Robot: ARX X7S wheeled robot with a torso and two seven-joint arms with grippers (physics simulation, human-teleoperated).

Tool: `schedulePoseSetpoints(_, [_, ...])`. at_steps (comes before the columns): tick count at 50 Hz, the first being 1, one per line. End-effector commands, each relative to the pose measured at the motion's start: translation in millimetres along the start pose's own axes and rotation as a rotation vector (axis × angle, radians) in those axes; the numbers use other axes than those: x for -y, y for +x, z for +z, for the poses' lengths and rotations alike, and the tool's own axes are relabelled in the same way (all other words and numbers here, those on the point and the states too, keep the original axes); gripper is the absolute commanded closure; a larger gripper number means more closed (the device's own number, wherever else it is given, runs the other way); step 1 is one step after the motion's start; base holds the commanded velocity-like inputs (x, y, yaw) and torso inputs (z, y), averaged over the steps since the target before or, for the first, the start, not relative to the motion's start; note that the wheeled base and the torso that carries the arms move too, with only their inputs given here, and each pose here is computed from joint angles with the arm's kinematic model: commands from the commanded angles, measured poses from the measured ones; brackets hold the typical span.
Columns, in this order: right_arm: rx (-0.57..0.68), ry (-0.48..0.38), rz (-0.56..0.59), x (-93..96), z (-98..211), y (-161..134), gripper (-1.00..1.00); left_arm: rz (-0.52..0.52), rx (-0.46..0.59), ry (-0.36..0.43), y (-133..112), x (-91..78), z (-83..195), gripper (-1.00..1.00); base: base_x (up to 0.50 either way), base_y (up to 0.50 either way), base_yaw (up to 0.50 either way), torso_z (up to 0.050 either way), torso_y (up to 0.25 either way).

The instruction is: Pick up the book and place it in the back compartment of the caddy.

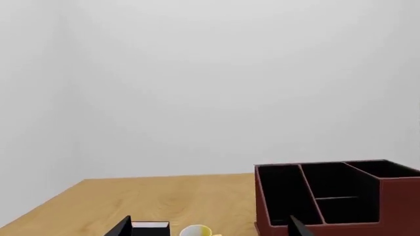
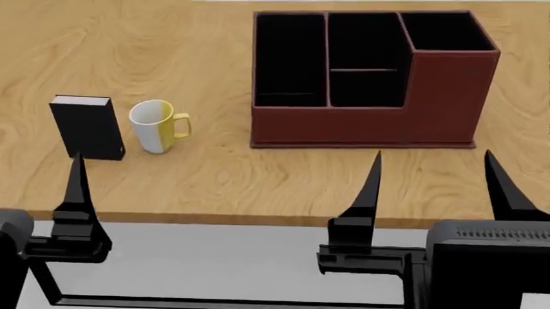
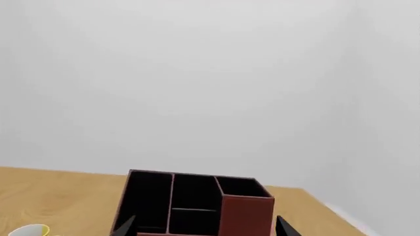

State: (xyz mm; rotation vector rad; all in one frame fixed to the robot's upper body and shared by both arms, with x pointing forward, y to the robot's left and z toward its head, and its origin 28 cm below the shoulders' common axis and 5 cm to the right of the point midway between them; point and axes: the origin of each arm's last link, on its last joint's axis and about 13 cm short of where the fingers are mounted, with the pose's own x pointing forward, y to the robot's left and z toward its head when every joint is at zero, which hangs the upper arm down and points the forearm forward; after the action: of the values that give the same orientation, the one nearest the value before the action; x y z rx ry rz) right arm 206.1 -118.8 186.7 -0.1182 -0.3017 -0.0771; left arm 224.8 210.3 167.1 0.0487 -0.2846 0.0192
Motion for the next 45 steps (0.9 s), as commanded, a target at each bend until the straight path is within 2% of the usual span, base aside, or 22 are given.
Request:
schedulePoseSetpoints(1, [0.01,-0.013,-0.009,1.0,3.3,-3.5,-1.0,-0.003,-0.005,-0.005,-1.4,0.0,3.1,-1.0,0.45,-0.22,0.0,0.0,0.0])
schedulePoseSetpoints(45, [0.018,-0.013,-0.012,-0.9,5.5,-4.2,-1.0,0.037,-0.013,-0.011,0.2,-4.1,4.6,-1.0,0.47,-0.18,0.0,0.0,0.001])
